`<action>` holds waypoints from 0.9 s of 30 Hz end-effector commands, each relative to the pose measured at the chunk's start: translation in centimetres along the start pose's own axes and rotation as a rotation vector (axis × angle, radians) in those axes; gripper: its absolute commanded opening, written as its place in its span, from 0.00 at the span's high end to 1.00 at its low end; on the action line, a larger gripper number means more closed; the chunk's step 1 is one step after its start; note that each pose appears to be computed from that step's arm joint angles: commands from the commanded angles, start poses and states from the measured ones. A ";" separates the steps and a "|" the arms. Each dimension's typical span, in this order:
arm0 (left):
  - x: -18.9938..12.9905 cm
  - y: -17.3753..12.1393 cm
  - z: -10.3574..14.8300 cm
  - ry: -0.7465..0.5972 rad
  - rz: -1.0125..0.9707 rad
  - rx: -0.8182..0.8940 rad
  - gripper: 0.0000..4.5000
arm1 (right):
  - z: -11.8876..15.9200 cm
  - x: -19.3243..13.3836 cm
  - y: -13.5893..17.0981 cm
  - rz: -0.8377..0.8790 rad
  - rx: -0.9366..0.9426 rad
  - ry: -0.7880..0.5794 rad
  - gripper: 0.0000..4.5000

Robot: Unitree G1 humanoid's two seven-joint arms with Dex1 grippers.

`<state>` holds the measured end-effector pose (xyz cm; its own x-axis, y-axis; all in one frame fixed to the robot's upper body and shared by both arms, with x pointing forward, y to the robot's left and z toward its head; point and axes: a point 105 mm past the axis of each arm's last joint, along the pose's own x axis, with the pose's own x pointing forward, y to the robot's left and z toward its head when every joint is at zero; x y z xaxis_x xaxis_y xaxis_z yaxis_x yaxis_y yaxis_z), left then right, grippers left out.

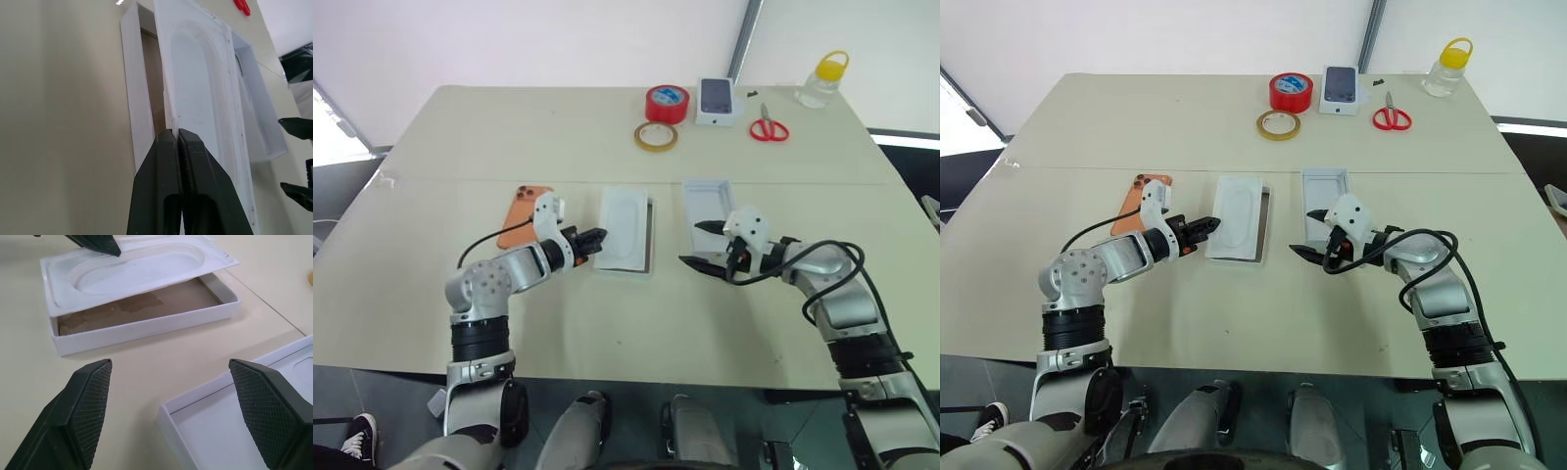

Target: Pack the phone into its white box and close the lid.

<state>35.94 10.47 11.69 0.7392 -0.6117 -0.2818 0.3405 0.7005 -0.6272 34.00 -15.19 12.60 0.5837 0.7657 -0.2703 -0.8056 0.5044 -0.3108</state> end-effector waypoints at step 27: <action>-7.9 2.3 6.1 -0.203 -0.047 0.745 0.03 | 7.8 9.0 2.0 -0.003 0.004 -0.183 0.99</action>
<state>34.70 18.82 15.34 0.7903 -0.5964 -0.1405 0.5970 0.8011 -0.0425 36.88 -5.46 15.54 0.5777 0.8096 -0.1038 -0.8028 0.5407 -0.2511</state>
